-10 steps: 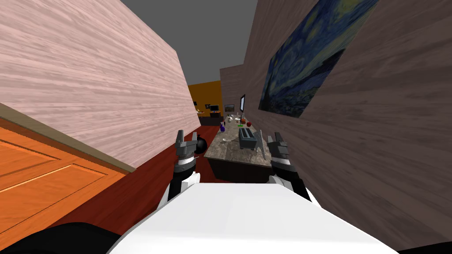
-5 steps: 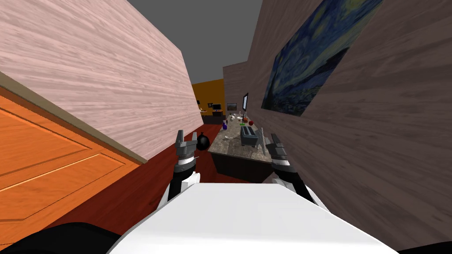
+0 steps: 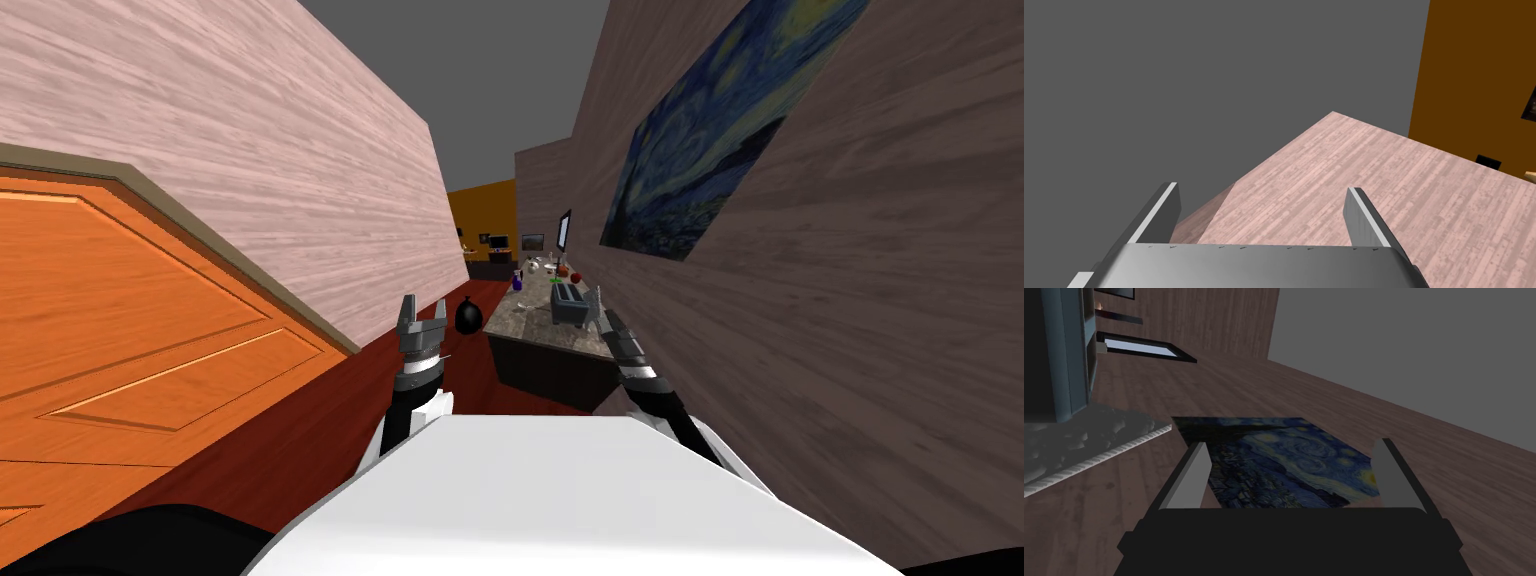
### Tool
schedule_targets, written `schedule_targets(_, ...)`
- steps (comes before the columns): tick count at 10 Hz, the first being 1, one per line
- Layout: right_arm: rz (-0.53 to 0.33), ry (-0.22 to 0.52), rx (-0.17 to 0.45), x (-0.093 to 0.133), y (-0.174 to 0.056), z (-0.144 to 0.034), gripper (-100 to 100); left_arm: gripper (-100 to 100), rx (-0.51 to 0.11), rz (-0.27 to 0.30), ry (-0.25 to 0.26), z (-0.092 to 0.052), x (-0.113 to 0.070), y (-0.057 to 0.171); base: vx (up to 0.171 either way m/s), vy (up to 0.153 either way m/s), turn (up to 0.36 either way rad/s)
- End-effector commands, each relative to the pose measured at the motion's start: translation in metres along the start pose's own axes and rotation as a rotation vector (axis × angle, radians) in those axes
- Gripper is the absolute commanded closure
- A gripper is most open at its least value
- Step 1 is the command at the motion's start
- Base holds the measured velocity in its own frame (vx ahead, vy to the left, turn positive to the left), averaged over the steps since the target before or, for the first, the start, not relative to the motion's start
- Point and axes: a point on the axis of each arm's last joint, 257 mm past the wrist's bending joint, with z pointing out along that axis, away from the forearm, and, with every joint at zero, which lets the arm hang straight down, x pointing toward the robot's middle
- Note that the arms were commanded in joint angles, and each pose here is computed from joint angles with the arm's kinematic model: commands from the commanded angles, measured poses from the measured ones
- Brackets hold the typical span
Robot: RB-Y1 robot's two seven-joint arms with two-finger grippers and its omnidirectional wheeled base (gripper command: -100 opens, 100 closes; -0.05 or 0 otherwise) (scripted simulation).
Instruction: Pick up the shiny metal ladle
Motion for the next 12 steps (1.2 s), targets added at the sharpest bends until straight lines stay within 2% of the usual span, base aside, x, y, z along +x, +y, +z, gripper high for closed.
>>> schedule_targets(1, -0.044, 0.052, 0.022, 0.005, -0.014, -0.006, -100, 0, 0.0, 0.0, 0.0, 0.0, 0.0, 0.0, -0.1, 0.033, 0.159)
schedule_targets(3, -0.089, 0.105, 0.043, 0.008, -0.028, -0.012, -100, 0, 0.0, 0.0, 0.0, 0.0, 0.0, 0.0, -0.11, 0.06, 0.181)
schedule_targets(4, -0.127, 0.143, 0.07, 0.01, -0.044, -0.02, -100, 0, 0.0, 0.0, 0.0, 0.0, 0.0, 0.0, -0.111, 0.076, 0.147)
schedule_targets(5, -0.134, 0.154, 0.068, 0.01, -0.043, -0.02, -100, 0, 0.0, 0.0, 0.0, 0.0, 0.0, 0.0, -0.078, 0.053, 0.088)
schedule_targets(6, -0.176, 0.199, 0.096, 0.012, -0.06, -0.03, -100, 0, 0.0, 0.0, 0.0, 0.0, 0.0, 0.0, -0.062, 0.052, 0.189)
schedule_targets(7, -0.181, 0.208, 0.094, 0.012, -0.06, -0.03, -100, 0, 0.0, 0.0, 0.0, 0.0, 0.0, 0.0, -0.043, 0.049, 0.097)
schedule_targets(8, -0.226, 0.255, 0.121, 0.013, -0.076, -0.04, -100, 0, 0.0, 0.0, 0.0, 0.0, 0.0, 0.0, -0.053, 0.077, 0.163)
schedule_targets(9, -0.232, 0.264, 0.122, 0.013, -0.077, -0.04, -100, 0, 0.0, 0.0, 0.0, 0.0, 0.0, 0.0, -0.049, 0.068, 0.087)
schedule_targets(10, -0.276, 0.31, 0.154, 0.013, -0.095, -0.053, -100, 0, 0.0, 0.0, 0.0, 0.0, 0.0, 0.0, -0.062, 0.079, 0.2)
schedule_targets(11, -0.284, 0.324, 0.151, 0.013, -0.095, -0.053, -100, 0, 0.0, 0.0, 0.0, 0.0, 0.0, 0.0, -0.043, 0.062, 0.095)
schedule_targets(12, -0.33, 0.374, 0.184, 0.012, -0.113, -0.067, -100, 0, 0.0, 0.0, 0.0, 0.0, 0.0, 0.0, -0.022, 0.075, 0.189)
